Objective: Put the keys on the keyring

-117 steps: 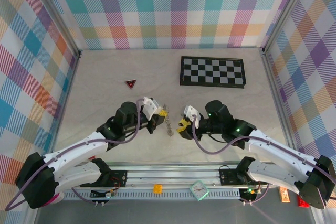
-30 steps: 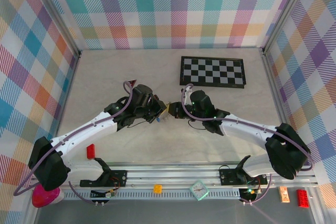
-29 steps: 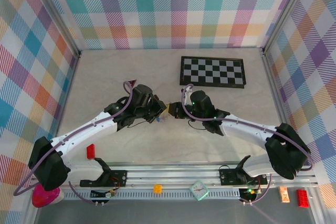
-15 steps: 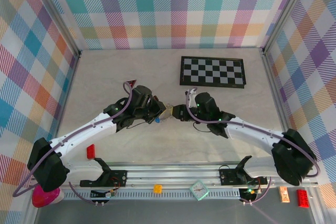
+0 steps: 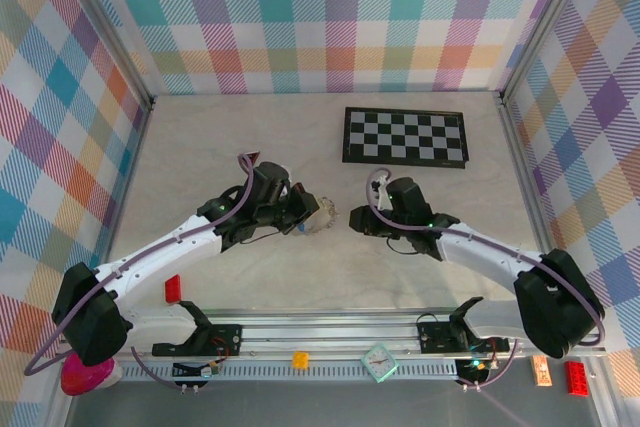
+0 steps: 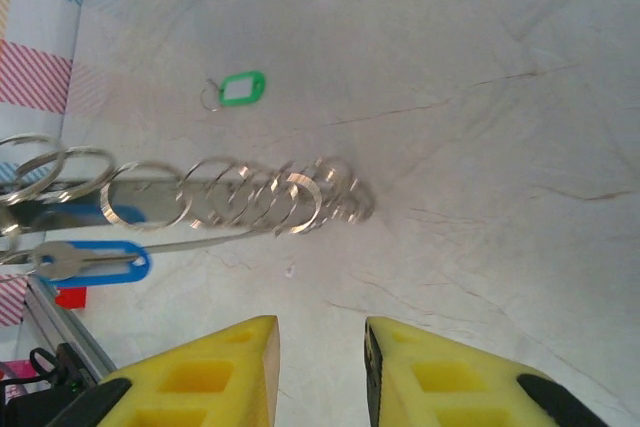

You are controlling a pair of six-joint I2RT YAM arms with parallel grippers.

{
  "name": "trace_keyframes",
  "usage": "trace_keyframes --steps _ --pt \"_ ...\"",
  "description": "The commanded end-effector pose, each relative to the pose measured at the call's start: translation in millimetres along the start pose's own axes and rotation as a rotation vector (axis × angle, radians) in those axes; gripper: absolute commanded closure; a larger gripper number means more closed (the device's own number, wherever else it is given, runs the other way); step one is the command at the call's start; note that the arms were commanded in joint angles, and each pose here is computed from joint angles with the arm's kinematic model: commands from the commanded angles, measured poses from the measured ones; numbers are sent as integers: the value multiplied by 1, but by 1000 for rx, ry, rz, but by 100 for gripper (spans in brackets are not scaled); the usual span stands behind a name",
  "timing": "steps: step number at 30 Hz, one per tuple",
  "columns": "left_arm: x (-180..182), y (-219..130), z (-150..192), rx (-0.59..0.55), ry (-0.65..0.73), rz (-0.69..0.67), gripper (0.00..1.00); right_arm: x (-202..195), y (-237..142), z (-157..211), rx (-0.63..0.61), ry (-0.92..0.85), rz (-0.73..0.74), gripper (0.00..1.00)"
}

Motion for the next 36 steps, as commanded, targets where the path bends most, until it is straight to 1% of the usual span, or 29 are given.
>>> trace_keyframes --steps 1,4,7,9,11,12,15,17,21,25,28,30,31,33,36 --pt "-39 -6 -5 -3 82 174 100 -4 -22 -11 -35 -40 14 72" --pt "-57 -3 -11 3 63 232 100 -12 -47 -23 -85 -56 82 71" --pt "-76 4 -12 40 -10 315 100 -15 -74 -33 -143 -84 151 71" --pt "-91 9 -9 70 -67 409 100 -16 -91 -38 -181 -103 197 71" --pt "-99 13 -8 78 -72 480 100 -14 -101 -43 -207 -123 218 71" --pt "-96 17 -7 74 -62 484 100 -13 -104 -44 -212 -131 223 71" --pt "-75 35 -5 49 -15 431 100 -12 -104 -46 -211 -133 222 71" --pt "-70 45 -2 56 -3 473 100 -12 -102 -45 -200 -127 215 71" --pt "-57 68 10 133 -79 544 100 -13 -98 -41 -182 -117 204 71" --pt "-28 87 22 170 -159 525 100 -13 -95 -39 -166 -107 190 72" --pt "-7 90 30 170 -187 495 100 -13 -93 -38 -152 -103 186 72" --pt "7 88 35 157 -186 445 100 -15 -92 -37 -144 -99 191 72" --pt "13 87 37 154 -175 414 100 -15 -92 -37 -142 -99 191 72" --pt "29 84 42 151 -130 299 99 -16 -91 -37 -139 -96 195 72" --pt "50 77 42 129 -44 118 92 -17 -89 -37 -133 -95 198 72"
Point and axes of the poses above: each hand's point on the last joint's axis, 136 mm out from that joint toward the fingers, its own y axis out along the fingers, its own x axis along the line the jaws close on, z = x × y, the point moved 3 cm from there along -y, back along the fingers, and after that the axes turned 7 degrees about y, right-handed, at the moved point
